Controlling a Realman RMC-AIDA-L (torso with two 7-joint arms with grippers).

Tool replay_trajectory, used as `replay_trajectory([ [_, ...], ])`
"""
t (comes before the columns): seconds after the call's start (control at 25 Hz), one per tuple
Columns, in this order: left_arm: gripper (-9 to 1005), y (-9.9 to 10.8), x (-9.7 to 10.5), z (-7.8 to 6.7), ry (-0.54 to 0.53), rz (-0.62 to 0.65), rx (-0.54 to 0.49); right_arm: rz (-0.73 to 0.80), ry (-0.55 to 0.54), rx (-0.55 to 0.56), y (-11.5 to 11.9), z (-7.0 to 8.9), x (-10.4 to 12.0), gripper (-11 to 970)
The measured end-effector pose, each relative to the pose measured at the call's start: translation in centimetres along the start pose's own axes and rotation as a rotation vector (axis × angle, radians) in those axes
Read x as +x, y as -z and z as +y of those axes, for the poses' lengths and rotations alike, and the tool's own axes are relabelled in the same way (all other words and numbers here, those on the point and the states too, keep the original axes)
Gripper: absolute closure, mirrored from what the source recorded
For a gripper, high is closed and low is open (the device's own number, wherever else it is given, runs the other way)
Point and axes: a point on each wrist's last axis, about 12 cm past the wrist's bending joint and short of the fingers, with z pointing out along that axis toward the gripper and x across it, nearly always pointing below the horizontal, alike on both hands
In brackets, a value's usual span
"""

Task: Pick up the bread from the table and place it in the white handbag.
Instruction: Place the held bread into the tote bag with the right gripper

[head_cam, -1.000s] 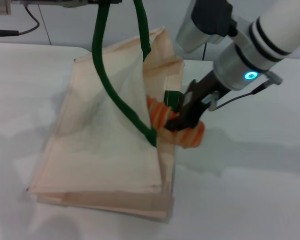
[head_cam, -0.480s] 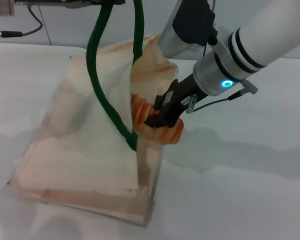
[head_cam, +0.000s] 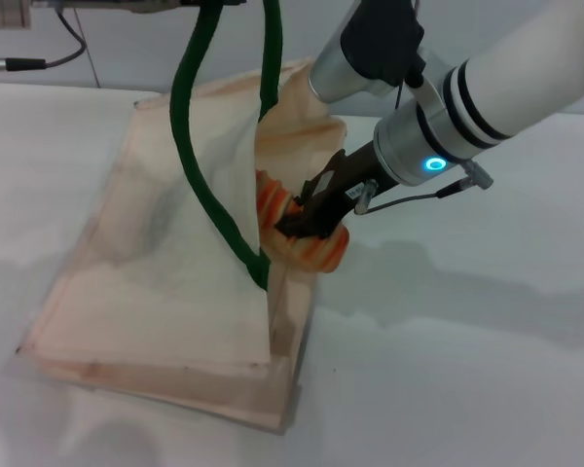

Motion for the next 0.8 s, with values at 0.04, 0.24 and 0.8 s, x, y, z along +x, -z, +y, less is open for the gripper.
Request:
replay_trajectory([
  [0.04, 818, -0.02, 0.00, -0.01, 0.000, 0.000, 0.001, 0.000, -0.002, 0.001, -0.02, -0.02, 0.04, 727],
  [0.24, 816, -0.19, 0.07, -0.03, 0.002, 0.001, 0.007, -0.022, -0.034, 0.005, -0.20, -0.10, 0.05, 733],
  [0.8, 809, -0.13, 0.11, 0.03, 0.003, -0.001, 0.003, -0.072, -0.070, -0.029, -0.37, 0.21, -0.14, 742],
])
